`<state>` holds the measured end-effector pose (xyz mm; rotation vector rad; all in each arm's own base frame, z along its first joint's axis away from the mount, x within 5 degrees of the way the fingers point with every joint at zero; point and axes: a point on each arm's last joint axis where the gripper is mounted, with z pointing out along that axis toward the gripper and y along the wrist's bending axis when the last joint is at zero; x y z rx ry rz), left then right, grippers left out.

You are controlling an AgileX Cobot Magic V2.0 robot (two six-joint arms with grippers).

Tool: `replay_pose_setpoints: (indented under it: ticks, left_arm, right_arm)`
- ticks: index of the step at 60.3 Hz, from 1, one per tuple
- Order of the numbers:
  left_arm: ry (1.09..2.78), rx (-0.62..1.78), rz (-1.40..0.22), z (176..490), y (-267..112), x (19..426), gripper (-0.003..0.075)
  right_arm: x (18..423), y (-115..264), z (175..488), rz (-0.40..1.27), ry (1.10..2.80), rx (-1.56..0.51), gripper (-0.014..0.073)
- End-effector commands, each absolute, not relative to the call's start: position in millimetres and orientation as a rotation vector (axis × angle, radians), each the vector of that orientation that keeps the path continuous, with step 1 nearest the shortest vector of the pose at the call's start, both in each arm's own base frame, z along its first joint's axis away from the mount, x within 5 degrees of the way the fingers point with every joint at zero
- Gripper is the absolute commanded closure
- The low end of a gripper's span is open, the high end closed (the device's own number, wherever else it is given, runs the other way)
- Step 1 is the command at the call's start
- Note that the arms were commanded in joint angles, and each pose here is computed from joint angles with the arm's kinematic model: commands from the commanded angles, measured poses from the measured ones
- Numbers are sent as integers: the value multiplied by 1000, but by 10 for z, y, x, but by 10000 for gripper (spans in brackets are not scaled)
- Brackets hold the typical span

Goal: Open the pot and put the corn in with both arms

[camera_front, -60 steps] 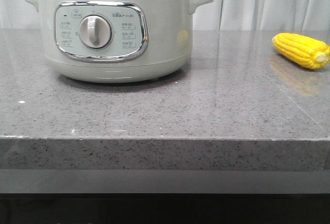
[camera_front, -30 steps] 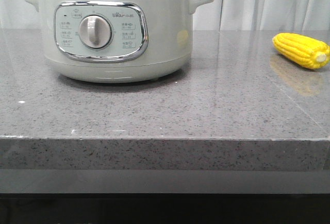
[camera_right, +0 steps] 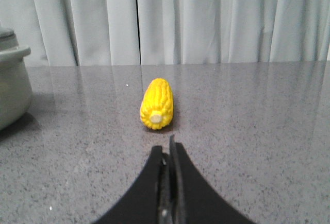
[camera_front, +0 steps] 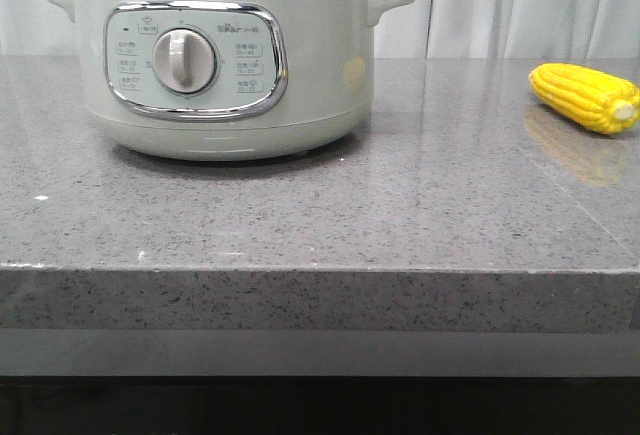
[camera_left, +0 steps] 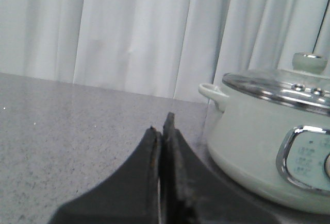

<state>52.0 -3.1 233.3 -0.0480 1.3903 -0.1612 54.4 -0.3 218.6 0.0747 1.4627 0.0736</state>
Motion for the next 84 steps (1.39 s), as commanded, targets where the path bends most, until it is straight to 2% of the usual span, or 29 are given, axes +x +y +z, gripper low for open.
replay_pose_setpoints:
  ticks: [1, 9, 20, 34, 48, 66, 70, 74, 77, 84]
  left_arm:
    - [1236, -47, -178, 2738, -21, 401, 741]
    - [1244, -36, -186, 3080, -28, 331, 741]
    - [1374, -17, -195, 3494, -54, 374, 741]
    - [1565, 10, -191, 3917, -95, 623, 741]
    - [1684, 8, -189, 3885, -120, 925, 741]
    - [1801, 0, -197, 3749, -144, 1173, 739]
    - [1814, 7, -180, 3733, -141, 1207, 727]
    - [1816, 22, -159, 3728, -136, 1227, 668]
    - [1808, 37, -146, 3733, -136, 1241, 587]
    - [1775, 38, -139, 3756, -135, 1287, 311]
  right_arm:
    - [440, -5, 2540, 55, 1319, 58, 706]
    - [392, -1, 2814, 54, 1344, 53, 706]
    - [408, 3, 3290, 54, 1388, 49, 706]
    - [607, 10, 3687, 57, 1621, 48, 706]
    - [864, 8, 3651, 56, 1759, 52, 706]
    - [978, 8, 3575, 52, 1838, 49, 694]
    - [978, 8, 3575, 48, 1838, 44, 646]
    - [977, 8, 3574, 48, 1839, 43, 533]
    - [977, 8, 3574, 48, 1839, 43, 423]
    - [978, 8, 3578, 48, 1835, 44, 143]
